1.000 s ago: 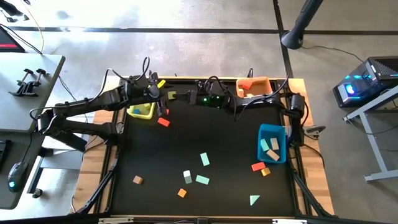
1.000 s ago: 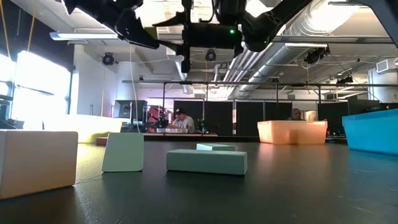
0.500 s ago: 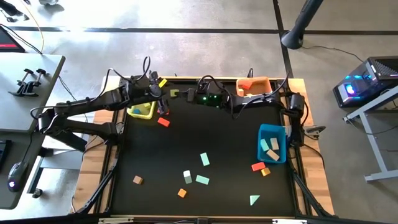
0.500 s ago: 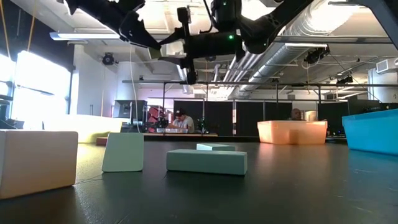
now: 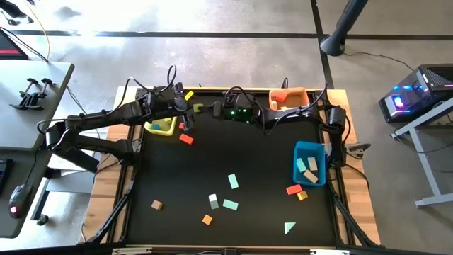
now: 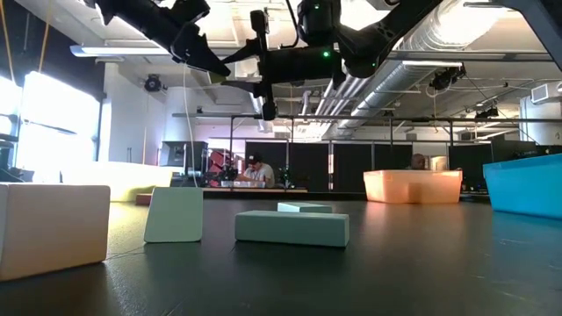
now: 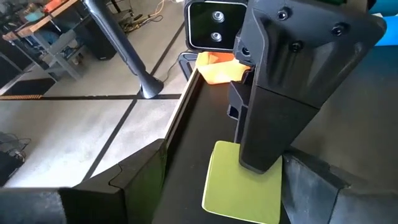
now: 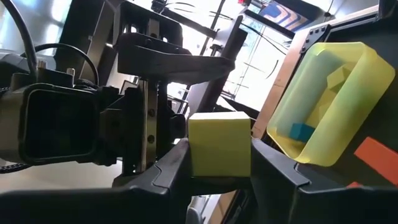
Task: Sort blocks by size
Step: Put the yellow square block into the yellow bin
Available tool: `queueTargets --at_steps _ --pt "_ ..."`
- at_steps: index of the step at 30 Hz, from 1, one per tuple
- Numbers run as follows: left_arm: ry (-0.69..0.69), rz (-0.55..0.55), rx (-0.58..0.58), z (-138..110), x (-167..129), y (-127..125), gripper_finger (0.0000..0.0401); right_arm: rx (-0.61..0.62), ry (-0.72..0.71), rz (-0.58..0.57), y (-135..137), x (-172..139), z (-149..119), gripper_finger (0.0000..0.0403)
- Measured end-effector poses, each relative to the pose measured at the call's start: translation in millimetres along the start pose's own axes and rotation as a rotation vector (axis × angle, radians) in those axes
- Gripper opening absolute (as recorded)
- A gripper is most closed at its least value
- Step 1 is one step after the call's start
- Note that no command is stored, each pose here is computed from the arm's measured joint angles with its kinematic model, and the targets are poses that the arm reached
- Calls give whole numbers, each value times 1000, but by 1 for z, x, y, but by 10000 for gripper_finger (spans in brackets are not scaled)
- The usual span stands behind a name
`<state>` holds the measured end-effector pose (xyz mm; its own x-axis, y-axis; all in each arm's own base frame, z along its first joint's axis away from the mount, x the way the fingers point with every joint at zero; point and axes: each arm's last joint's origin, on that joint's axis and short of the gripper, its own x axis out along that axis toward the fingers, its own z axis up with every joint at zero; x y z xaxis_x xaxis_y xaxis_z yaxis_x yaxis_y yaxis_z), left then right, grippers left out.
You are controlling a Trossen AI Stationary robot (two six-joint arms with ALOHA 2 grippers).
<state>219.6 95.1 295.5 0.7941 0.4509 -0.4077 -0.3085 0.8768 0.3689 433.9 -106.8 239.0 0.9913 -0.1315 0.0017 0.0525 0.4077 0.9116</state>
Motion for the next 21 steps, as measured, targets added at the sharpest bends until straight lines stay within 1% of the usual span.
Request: queueTargets --at_steps 3,6,9,12,15,16,21 --pt "3 -2 2 0 0 0 256 0 1 1 0 0 0 134" --pt "8 -11 3 -1 0 -1 235 0 2 3 0 0 0 134" --pt "13 -41 4 -2 0 -2 201 0 6 6 0 0 0 134" --pt "17 -70 6 -3 0 -3 158 0 8 11 1 0 0 134" --pt "22 -78 13 -4 0 -3 114 8 9 8 1 0 0 140" --pt "24 -79 14 -4 0 -3 106 9 9 7 0 0 0 144" --pt "47 -94 7 -6 -2 -4 106 26 12 -3 -1 0 1 173"
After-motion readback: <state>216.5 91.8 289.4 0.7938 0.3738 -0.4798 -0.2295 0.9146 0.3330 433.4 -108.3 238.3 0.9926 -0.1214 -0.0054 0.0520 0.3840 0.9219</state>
